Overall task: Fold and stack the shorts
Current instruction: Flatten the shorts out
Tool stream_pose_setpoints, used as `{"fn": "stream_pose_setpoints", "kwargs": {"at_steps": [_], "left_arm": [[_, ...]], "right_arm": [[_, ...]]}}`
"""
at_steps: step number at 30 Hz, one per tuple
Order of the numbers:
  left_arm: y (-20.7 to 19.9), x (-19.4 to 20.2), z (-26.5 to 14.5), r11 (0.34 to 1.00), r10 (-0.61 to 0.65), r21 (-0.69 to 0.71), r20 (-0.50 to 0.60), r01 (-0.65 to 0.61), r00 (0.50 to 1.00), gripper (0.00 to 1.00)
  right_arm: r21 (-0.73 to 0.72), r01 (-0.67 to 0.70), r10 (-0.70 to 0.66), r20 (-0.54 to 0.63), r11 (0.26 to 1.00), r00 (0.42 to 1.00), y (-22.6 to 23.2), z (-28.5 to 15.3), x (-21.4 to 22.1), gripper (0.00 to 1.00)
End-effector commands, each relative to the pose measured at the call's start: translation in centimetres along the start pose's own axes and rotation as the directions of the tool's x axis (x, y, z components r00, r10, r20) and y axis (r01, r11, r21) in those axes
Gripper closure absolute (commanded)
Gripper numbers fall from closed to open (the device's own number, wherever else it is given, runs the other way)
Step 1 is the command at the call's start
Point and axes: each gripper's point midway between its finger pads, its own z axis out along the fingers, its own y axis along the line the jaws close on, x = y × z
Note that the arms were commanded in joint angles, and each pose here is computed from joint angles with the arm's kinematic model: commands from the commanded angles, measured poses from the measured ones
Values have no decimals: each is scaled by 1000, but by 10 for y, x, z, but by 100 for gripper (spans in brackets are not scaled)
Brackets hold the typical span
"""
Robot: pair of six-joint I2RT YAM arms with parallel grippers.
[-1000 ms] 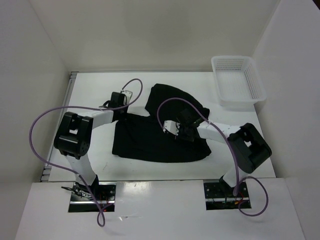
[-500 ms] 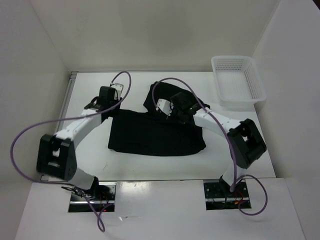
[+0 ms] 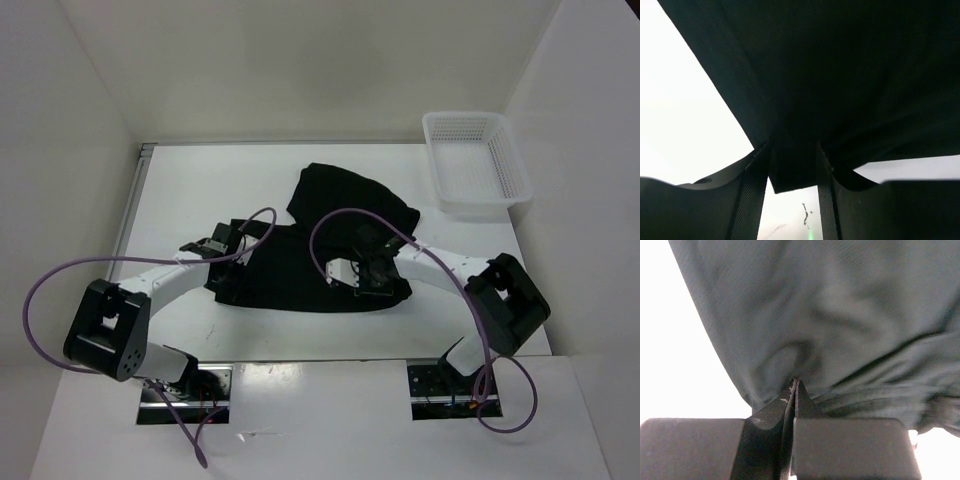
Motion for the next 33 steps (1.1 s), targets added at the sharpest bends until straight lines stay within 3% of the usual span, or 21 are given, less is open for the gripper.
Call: {"fn": "stream_pose_setpoints", "kwargs": {"at_steps": [1, 4, 9, 15, 17, 20, 22, 23, 24, 25, 27, 28, 29, 30, 31, 32, 33], "left_arm": [[-1, 28, 6, 999, 27, -18, -74, -28, 997, 51], [-2, 56, 9, 998, 51, -31, -138, -56, 989, 51], [-8, 69, -4, 998, 64, 6, -171, -64, 983, 51], [-19, 67, -24, 995, 81, 62, -156, -72, 984, 49], [-30, 40, -44, 989, 70, 131, -51, -63, 996, 46], [-44, -20, -85, 972, 45, 221, 186, -86, 982, 43], [-48, -70, -112, 965, 25, 233, 378, -121, 926, 33], [-46, -109, -132, 963, 6, 230, 500, -140, 866, 30], [-48, -125, -140, 959, 2, 238, 539, -155, 842, 28], [-49, -140, -146, 954, -6, 249, 566, -164, 825, 27], [-57, -182, -143, 938, -8, 287, 575, -193, 818, 25], [-55, -198, -137, 936, -14, 298, 564, -188, 826, 25], [-58, -204, -96, 928, -13, 337, 459, -161, 888, 25], [-61, -219, -87, 922, -12, 353, 443, -161, 897, 25], [-53, -258, -103, 915, -32, 364, 498, -175, 867, 25], [-59, -267, -65, 905, -30, 395, 430, -158, 903, 25], [-53, -284, -58, 908, -38, 391, 436, -151, 899, 25]], "right_arm": [[-64, 103, -109, -103, 993, 989, 21, 5, 29, 100], [-115, 176, -192, -149, 978, 970, 40, 14, 48, 100], [-169, 225, -256, -195, 960, 947, 53, 7, 65, 100], [-171, 247, -270, -129, 954, 954, 48, -5, 43, 100], [-94, 214, -220, -55, 972, 974, 27, -19, 13, 100], [70, 65, -75, 153, 995, 985, -18, -54, -44, 96], [192, -136, 59, 361, 972, 931, -62, -92, -80, 88], [214, -256, 141, 440, 943, 887, -88, -107, -73, 81], [207, -384, 236, 509, 900, 827, -103, -118, -71, 75], [253, -457, 240, 589, 852, 772, -132, -137, -75, 71], [263, -580, 328, 616, 771, 716, -164, -140, -52, 68], [240, -632, 390, 613, 737, 687, -178, -129, -48, 68], [244, -662, 416, 612, 709, 672, -190, -124, -42, 68], [249, -697, 456, 603, 672, 655, -201, -117, -30, 68], [266, -724, 479, 600, 637, 641, -214, -117, -23, 68], [249, -756, 535, 575, 606, 619, -222, -95, -13, 68], [249, -779, 566, 566, 576, 599, -229, -89, -5, 68]]}}
